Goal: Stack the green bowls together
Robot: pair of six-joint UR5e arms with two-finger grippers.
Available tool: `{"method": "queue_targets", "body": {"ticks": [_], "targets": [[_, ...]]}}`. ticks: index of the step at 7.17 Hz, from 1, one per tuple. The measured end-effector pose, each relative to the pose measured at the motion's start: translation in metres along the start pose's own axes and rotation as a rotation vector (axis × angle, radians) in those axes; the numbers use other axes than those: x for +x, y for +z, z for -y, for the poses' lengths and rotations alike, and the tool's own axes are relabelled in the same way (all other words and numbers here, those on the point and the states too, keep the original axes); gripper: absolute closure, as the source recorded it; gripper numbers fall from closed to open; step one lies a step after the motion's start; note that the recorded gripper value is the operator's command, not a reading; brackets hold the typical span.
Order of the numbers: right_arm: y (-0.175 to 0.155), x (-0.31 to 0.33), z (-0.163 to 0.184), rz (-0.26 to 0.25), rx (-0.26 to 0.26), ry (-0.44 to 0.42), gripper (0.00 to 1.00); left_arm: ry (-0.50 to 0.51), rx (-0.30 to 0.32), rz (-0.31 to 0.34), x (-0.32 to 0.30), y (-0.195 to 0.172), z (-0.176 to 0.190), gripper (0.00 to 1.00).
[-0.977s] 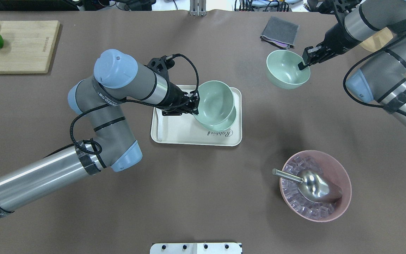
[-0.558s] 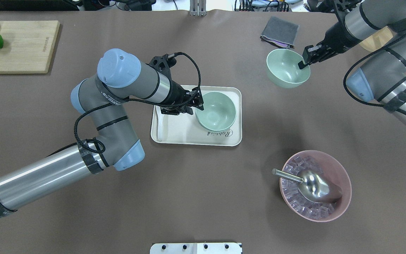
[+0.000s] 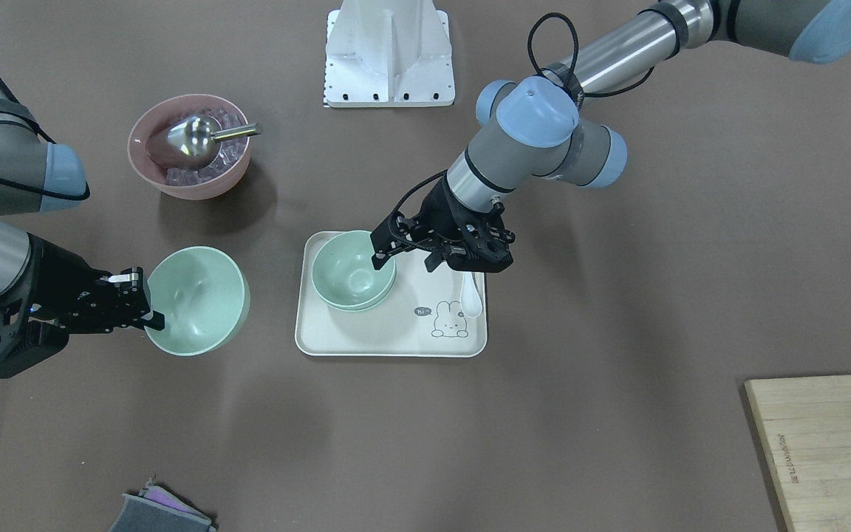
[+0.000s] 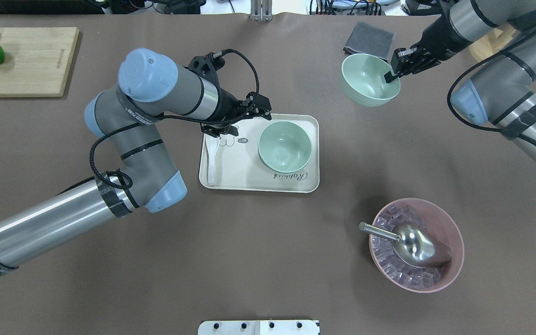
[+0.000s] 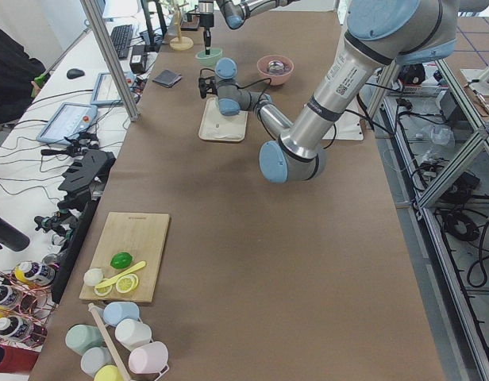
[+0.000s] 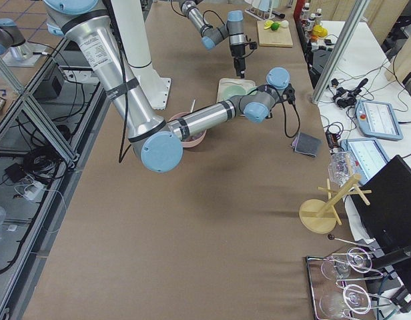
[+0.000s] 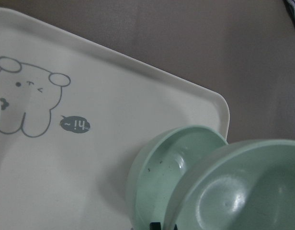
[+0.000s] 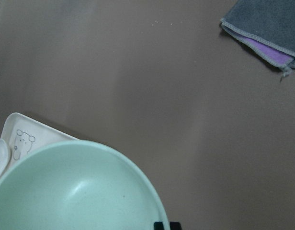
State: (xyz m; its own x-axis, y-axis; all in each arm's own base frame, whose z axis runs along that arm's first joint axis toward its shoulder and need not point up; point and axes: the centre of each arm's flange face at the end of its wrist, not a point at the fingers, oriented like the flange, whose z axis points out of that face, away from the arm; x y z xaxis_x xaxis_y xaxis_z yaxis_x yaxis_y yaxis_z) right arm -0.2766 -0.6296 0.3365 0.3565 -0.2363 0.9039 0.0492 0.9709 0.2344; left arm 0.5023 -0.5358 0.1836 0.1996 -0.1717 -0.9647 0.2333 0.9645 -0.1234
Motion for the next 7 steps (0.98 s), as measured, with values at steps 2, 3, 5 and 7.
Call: {"method": "queue_targets", "body": {"ticks": [2, 3, 5, 7], "targets": [[-0.007, -0.026, 0.009, 0.035, 0.008, 0.07, 1.0, -0.029, -0.011, 0.034, -0.015, -0.071, 0.054, 0.02], [-0.009, -0.038, 0.01, 0.058, 0.018, 0.094, 1.0, -0.005, -0.006, 0.053, -0.04, -0.101, 0.066, 0.02], [0.002, -0.062, 0.002, 0.114, 0.035, 0.111, 1.0, 0.029, 0.003, 0.077, -0.08, -0.135, 0.082, 0.02], [0.043, -0.094, -0.02, 0.168, 0.083, 0.205, 1.0, 0.027, -0.001, 0.077, -0.092, -0.152, 0.093, 0.02]]}}
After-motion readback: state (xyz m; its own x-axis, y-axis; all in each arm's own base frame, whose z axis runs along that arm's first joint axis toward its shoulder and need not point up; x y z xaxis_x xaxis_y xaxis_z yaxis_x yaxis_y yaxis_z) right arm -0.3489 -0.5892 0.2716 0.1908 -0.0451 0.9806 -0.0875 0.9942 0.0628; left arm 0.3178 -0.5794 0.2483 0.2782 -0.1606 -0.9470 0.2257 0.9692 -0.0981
